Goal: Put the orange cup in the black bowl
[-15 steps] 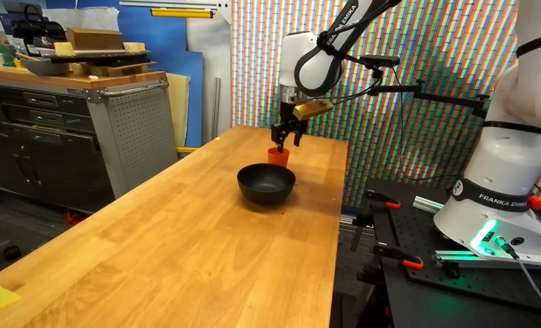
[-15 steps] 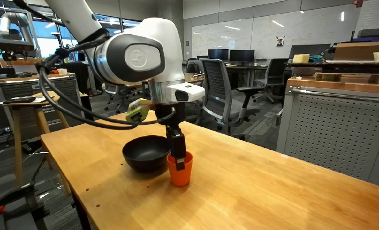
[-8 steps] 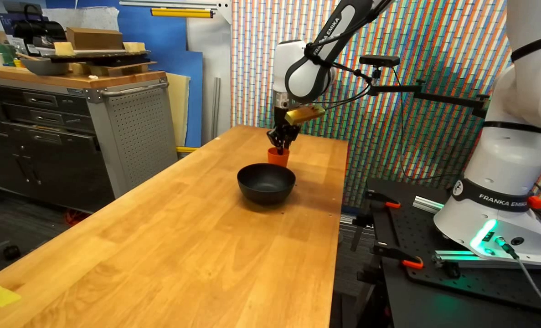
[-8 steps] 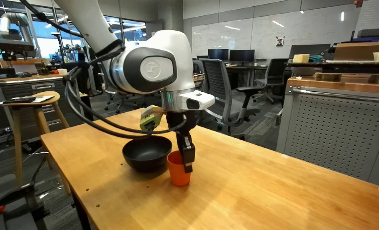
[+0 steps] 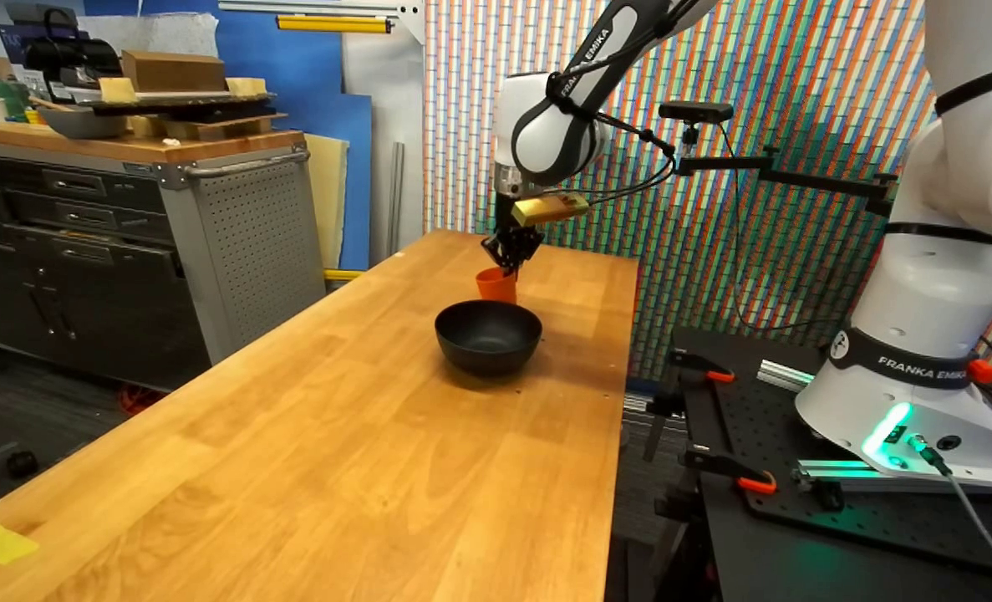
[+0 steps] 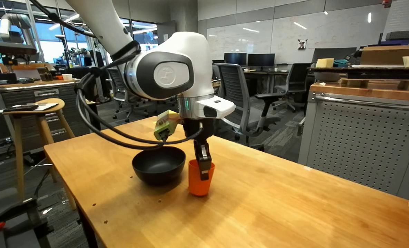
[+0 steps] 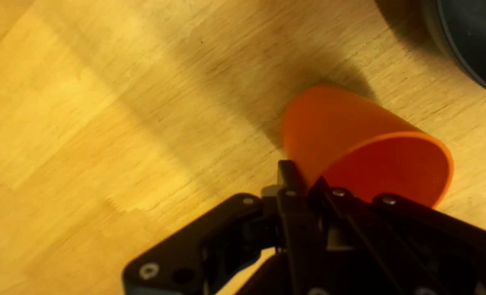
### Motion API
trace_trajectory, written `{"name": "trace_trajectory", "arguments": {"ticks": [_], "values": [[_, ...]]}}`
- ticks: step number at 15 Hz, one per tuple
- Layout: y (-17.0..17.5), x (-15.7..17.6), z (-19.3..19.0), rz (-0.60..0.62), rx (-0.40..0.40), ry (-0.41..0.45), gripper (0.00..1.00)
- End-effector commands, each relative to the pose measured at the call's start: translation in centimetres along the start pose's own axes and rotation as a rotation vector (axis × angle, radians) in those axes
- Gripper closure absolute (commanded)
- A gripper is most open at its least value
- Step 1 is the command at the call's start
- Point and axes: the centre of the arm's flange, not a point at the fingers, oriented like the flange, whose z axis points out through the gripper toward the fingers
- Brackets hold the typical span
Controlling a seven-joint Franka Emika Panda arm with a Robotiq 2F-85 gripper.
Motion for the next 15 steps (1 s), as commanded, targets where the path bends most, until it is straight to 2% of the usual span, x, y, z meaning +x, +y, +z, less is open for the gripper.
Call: {"name": "trace_trajectory", "arguments": {"ticks": [1, 4, 10, 12, 15], "values": [[-0.1, -1.0, -2.8, 0.015, 0.053, -0.011, 0.91], [-0.3, -2.9, -7.2, 0.011, 0.112, 0.020, 0.95], [-1.8, -6.1, -16.2, -0.022, 0.206, 0.139, 0.97], [-2.2, -7.7, -17.7, -0.042, 0.224, 0.131, 0.97], [-3.0, -9.4, -16.6, -0.045, 0.231, 0.069, 0.97]]}}
